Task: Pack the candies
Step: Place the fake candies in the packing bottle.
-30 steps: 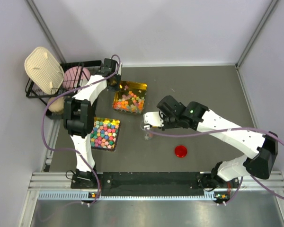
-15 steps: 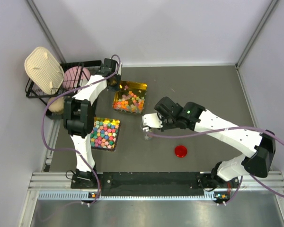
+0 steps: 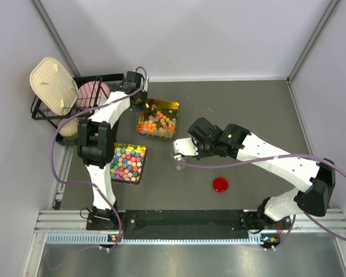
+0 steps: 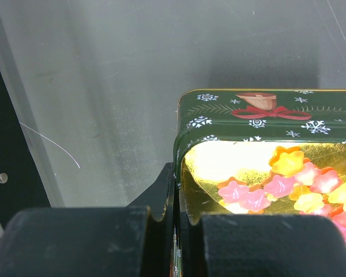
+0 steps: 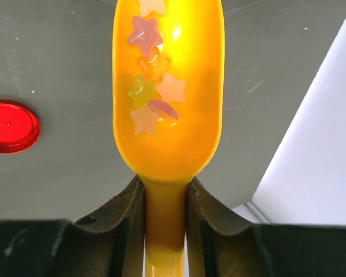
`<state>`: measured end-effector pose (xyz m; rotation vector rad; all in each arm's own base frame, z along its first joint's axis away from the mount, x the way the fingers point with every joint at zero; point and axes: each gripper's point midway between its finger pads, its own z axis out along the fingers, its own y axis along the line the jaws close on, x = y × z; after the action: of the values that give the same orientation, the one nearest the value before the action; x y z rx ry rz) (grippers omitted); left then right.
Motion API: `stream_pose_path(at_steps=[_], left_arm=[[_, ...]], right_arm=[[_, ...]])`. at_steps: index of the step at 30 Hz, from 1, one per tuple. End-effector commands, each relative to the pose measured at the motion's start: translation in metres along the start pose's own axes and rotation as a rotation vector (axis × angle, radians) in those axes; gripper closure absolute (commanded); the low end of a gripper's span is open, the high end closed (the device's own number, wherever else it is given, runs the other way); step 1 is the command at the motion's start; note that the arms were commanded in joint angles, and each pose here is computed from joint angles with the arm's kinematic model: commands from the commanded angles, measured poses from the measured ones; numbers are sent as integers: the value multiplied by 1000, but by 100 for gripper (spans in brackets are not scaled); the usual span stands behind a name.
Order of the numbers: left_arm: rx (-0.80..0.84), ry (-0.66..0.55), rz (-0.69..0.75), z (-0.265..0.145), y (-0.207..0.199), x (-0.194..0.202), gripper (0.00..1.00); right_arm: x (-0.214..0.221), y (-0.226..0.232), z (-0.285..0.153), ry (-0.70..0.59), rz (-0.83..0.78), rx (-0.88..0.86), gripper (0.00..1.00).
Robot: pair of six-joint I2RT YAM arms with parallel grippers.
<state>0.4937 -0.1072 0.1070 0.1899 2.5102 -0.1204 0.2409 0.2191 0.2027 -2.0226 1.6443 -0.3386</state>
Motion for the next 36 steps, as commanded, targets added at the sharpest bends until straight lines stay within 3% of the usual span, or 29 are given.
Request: stream_pose_path(at_steps=[1, 36], left_arm=[[35, -92, -28, -16, -6, -26, 100], [43, -82, -29, -12, -7, -24, 100]], right_arm=[[-7, -17, -12, -6, -3, 70, 100], [-10, -25, -15, 44, -66, 77, 100]])
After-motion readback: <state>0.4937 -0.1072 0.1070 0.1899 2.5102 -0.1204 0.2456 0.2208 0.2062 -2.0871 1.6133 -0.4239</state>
